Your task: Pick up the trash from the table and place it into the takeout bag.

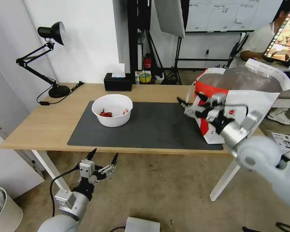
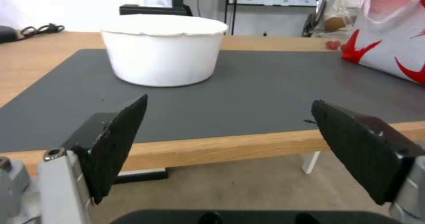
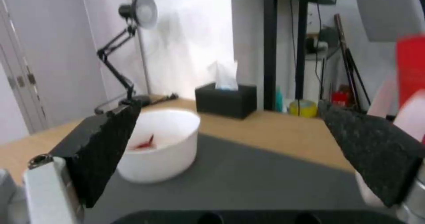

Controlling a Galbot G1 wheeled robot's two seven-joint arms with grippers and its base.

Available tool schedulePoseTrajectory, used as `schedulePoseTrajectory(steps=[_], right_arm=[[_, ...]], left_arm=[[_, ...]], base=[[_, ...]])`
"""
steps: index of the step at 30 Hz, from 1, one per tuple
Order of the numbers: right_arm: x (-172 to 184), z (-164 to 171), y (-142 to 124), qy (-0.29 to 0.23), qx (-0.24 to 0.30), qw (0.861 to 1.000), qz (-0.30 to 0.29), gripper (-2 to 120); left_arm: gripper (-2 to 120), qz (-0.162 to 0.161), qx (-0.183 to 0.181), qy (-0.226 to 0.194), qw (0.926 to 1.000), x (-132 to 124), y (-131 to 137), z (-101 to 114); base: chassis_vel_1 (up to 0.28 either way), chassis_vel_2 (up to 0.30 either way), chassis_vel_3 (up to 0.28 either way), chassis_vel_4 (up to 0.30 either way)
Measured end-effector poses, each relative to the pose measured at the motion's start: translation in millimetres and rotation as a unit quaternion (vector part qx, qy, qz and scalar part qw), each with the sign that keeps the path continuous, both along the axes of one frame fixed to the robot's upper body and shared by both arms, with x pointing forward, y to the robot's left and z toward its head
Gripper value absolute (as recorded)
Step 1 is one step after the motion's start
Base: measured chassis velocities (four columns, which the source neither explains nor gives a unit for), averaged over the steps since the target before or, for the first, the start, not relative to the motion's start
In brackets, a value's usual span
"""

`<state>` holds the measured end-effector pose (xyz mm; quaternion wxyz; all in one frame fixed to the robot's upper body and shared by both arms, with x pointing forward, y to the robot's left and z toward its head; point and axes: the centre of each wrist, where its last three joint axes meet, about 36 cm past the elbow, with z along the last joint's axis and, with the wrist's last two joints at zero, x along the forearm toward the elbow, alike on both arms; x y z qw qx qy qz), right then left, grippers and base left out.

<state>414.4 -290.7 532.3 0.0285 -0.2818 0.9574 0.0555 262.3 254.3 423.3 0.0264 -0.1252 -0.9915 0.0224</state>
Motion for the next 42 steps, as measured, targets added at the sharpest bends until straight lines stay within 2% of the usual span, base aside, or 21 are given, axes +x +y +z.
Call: schedulePoseTrajectory(steps=[5,7,9,16,23,33,40,42], right_arm=[[-23.8,-41.6,13.8,0.023,-0.007,1.0,-0.007,100],[-29.1,-48.4,15.5,0.029,-0.011,0.999,-0.008,100],[-49.4,-73.5,19.4,0.041,-0.023,0.999,-0.019,100],[-80.4,-103.5,23.3,0.047,-0.036,0.997,-0.046,100],[-95.8,-116.1,24.9,0.047,-0.041,0.996,-0.064,100],[-100.3,-119.3,25.4,0.05,-0.041,0.995,-0.075,100],[-99.6,-118.6,25.4,0.05,-0.041,0.995,-0.075,100],[-99.4,-118.4,25.4,0.05,-0.041,0.995,-0.075,100]], left_arm=[[100,0.021,0.002,0.001,0.9998,-15.1,5.0,0.4],[100,0.021,0.003,0.001,0.9998,-16.2,5.7,0.3],[100,0.021,0.005,0.001,0.9998,-17.5,6.3,-0.2],[100,0.019,0.005,-0.001,0.9998,-19.1,6.7,2.1],[100,0.019,0.011,-0.004,0.9998,-19.3,10.7,5.3],[100,0.02,0.006,-0.004,0.9998,-21.1,8.4,6.3],[100,0.032,-0.011,-0.024,0.9991,4.3,22.1,29.5],[100,0.034,-0.012,-0.031,0.9989,18.5,31.0,44.2]], base=[[0.0,0.0,0.0,0.0],[0.0,0.0,0.0,0.0],[0.0,0.0,0.0,0.0],[0.0,0.0,0.0,0.0],[0.0,0.0,0.0,0.0],[0.0,0.0,0.0,0.0],[0.0,0.0,0.0,0.0],[0.0,0.0,0.0,0.0]])
